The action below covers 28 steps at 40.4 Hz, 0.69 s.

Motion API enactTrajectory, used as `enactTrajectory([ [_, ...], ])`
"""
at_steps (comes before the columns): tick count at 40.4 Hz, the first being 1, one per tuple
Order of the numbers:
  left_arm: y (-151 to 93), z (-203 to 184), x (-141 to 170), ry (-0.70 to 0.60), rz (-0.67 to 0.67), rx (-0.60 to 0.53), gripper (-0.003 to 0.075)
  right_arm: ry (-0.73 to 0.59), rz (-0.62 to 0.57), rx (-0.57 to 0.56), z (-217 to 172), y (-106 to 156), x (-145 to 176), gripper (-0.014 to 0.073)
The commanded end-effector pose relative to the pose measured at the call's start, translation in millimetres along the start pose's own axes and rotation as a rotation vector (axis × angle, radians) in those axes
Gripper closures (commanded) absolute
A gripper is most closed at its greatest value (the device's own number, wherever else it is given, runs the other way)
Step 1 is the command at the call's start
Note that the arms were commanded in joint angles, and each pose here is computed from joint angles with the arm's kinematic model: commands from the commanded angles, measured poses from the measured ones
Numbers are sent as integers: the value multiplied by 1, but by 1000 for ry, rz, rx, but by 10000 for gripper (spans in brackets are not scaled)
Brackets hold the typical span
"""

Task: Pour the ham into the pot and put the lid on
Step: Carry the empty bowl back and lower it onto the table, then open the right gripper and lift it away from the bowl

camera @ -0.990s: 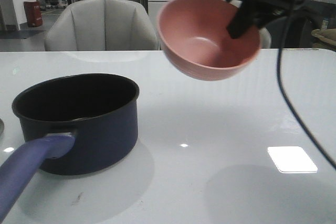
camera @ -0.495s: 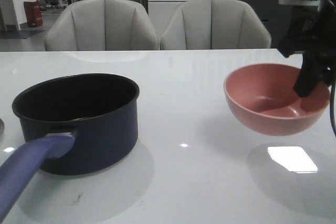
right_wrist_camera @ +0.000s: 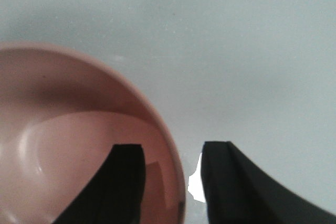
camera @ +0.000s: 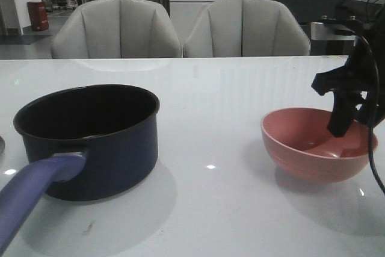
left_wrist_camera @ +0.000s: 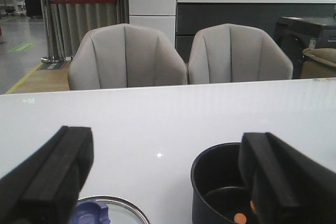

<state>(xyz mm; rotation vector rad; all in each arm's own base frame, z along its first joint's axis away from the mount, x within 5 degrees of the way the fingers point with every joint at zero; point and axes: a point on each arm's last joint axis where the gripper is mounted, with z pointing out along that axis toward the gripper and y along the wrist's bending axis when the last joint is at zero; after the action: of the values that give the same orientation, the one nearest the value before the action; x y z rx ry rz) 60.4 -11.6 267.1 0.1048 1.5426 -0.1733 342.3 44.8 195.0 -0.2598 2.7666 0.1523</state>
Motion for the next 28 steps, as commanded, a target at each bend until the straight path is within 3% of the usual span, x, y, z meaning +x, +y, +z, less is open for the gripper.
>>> enactTrajectory([
  [1, 0, -1, -16, -99, -13, -2, 113, -84, -11, 4, -32, 1, -15, 160],
  [6, 0, -1, -16, -99, -13, -2, 113, -131, -20, 5, -56, 4, -15, 160],
  [15, 0, -1, -16, -99, -13, -2, 113, -388, -24, 0, -128, 17, 0, 160],
  [28, 0, -1, -16, -99, -13, -2, 113, -836, -101, -16, -184, 46, 70, 160],
])
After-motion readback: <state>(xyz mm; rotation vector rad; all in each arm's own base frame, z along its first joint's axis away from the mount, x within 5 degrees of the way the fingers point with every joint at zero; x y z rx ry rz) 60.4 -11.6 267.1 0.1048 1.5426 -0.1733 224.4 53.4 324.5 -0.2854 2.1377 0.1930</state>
